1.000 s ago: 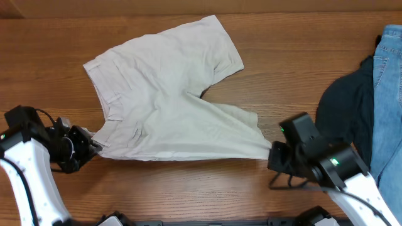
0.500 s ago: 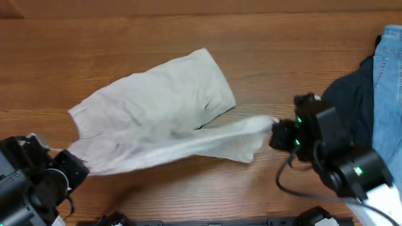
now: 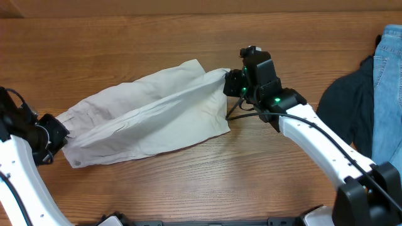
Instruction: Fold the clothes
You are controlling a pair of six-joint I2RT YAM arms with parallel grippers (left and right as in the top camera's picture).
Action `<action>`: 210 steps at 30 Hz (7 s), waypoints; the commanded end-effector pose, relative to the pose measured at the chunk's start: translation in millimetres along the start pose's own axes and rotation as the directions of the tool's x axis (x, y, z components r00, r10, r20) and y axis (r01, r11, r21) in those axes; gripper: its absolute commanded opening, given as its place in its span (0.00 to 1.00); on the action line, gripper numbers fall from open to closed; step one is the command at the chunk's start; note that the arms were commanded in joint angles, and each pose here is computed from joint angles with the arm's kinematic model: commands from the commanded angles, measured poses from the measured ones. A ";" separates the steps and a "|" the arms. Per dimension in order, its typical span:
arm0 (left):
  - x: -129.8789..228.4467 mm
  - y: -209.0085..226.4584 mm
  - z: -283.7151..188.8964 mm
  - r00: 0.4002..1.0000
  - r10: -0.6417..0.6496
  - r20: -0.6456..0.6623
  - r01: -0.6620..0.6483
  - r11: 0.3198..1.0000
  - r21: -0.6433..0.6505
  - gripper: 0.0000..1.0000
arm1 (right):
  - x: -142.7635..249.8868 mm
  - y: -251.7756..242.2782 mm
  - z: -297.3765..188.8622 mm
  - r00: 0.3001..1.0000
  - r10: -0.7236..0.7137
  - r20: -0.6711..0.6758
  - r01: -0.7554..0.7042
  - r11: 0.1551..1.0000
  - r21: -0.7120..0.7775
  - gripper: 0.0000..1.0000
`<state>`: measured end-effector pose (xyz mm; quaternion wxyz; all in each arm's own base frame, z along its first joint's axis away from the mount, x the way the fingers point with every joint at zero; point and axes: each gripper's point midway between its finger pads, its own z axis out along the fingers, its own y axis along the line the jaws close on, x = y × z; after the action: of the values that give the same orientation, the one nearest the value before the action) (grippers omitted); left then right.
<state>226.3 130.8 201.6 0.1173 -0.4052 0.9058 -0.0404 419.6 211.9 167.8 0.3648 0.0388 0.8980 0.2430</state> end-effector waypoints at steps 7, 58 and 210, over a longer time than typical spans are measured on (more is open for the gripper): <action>-38.9 16.9 38.0 1.000 0.001 -0.001 -0.001 0.993 -0.121 0.05 | -23.2 7.2 42.1 0.993 -0.023 0.115 0.032 0.997 -0.069 0.04; 33.1 -16.2 20.6 0.990 0.104 -0.091 -0.090 0.985 0.148 0.04 | 175.4 67.1 32.7 0.824 -0.298 -0.483 0.150 0.935 -0.320 0.04; 79.9 -58.4 169.1 0.941 0.258 -0.219 -0.275 0.960 -0.051 0.20 | 63.5 56.5 127.2 0.980 -0.170 -0.099 0.127 0.932 -0.339 0.05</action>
<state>274.9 43.4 50.5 0.0367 -0.2529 0.9665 -0.0240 432.2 337.5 77.5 0.2993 -0.1307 0.8702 0.3689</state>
